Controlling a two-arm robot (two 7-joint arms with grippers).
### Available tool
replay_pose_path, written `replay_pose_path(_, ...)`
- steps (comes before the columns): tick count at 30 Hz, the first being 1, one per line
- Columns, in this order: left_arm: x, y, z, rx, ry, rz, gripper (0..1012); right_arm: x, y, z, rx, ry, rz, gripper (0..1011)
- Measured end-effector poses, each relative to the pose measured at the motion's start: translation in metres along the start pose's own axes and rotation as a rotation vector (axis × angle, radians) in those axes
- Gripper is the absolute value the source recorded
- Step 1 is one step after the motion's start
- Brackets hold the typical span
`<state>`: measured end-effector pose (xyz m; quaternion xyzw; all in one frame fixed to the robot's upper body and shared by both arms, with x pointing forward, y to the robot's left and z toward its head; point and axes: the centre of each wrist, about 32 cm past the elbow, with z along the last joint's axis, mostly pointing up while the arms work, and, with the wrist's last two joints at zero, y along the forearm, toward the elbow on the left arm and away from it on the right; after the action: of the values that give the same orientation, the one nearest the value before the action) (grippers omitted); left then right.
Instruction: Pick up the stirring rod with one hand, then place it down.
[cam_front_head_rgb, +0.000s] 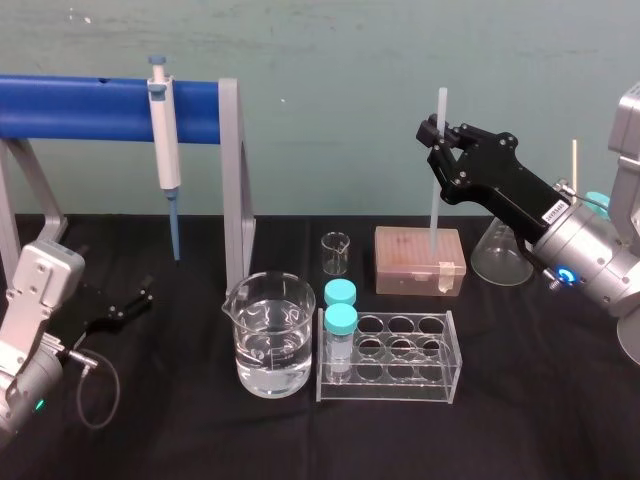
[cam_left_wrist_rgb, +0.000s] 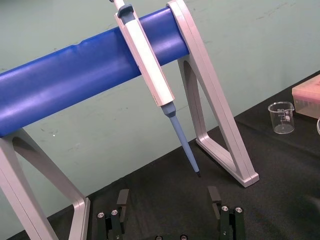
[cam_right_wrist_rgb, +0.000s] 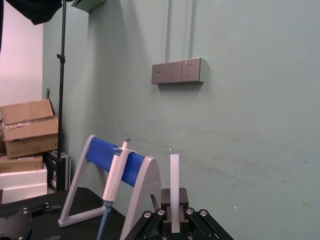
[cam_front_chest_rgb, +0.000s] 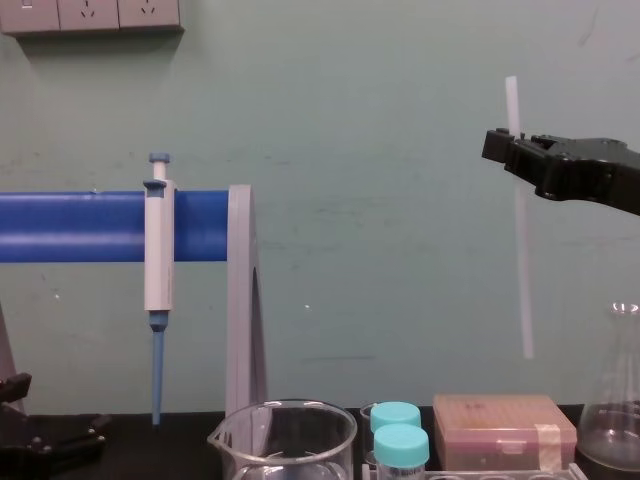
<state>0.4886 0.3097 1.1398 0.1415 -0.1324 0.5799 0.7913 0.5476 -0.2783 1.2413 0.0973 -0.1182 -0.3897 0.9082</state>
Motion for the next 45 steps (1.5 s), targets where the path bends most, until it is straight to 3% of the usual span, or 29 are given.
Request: replay_pose_path(45, 0.0000, 0.0000, 0.0000, 0.000, 0.000, 0.000, 1000, 0.0034, 0.0032, -0.0067, -0.017, 0.008, 0.007, 79)
